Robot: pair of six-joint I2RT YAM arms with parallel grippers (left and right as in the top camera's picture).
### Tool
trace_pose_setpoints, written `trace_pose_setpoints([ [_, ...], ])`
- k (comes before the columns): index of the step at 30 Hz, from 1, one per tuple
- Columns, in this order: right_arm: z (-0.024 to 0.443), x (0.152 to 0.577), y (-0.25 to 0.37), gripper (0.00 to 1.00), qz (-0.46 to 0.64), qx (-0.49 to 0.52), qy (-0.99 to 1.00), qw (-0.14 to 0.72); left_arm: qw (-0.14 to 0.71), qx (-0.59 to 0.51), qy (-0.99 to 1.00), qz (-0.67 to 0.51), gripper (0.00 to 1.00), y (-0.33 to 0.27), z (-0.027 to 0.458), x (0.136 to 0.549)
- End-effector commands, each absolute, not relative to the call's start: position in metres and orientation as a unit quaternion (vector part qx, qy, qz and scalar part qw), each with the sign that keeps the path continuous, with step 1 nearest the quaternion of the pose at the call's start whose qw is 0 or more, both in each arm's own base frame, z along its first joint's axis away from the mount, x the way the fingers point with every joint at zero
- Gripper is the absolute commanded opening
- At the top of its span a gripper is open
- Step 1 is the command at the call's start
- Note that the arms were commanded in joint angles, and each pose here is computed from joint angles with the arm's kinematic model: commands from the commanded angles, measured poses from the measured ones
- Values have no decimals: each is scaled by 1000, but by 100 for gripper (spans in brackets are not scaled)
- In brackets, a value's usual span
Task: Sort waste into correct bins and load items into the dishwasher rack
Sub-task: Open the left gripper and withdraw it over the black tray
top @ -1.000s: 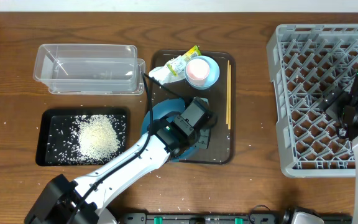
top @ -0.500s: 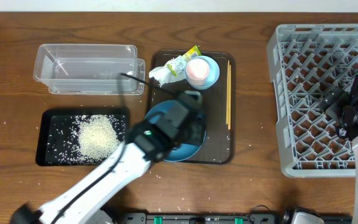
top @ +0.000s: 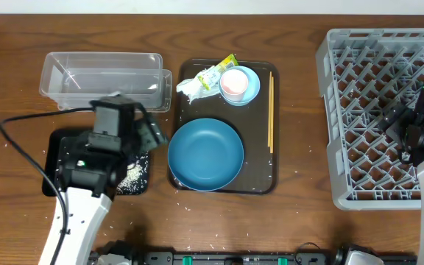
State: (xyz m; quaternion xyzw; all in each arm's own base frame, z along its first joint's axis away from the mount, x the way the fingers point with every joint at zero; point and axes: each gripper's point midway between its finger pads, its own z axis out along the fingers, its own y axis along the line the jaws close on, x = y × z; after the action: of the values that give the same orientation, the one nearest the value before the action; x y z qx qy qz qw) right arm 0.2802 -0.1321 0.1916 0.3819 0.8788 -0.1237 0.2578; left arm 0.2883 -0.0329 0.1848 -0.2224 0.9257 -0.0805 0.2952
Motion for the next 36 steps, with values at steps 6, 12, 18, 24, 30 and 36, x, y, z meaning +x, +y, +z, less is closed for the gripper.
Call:
trace_pose_setpoints([
  [6, 194, 277, -138, 99, -134, 386, 875, 260, 245, -305, 920, -25, 87, 20, 161, 286],
  [12, 194, 277, -138, 99, -134, 386, 875, 260, 198, -314, 929, -8, 88, 25, 140, 279],
  [18, 207, 296, -143, 99, -126, 391, 858, 308, 170, -311, 935, 1, 88, 25, 129, 274],
  [24, 207, 296, -143, 99, -126, 391, 859, 307, 169, -311, 935, 1, 88, 25, 129, 274],
  [30, 198, 319, -70, 99, 105, 391, 872, 277, 170, -311, 935, 1, 89, 25, 129, 274],
  [36, 216, 318, 8, 99, 312, 319, 869, 213, 170, -311, 935, 1, 89, 25, 129, 274],
])
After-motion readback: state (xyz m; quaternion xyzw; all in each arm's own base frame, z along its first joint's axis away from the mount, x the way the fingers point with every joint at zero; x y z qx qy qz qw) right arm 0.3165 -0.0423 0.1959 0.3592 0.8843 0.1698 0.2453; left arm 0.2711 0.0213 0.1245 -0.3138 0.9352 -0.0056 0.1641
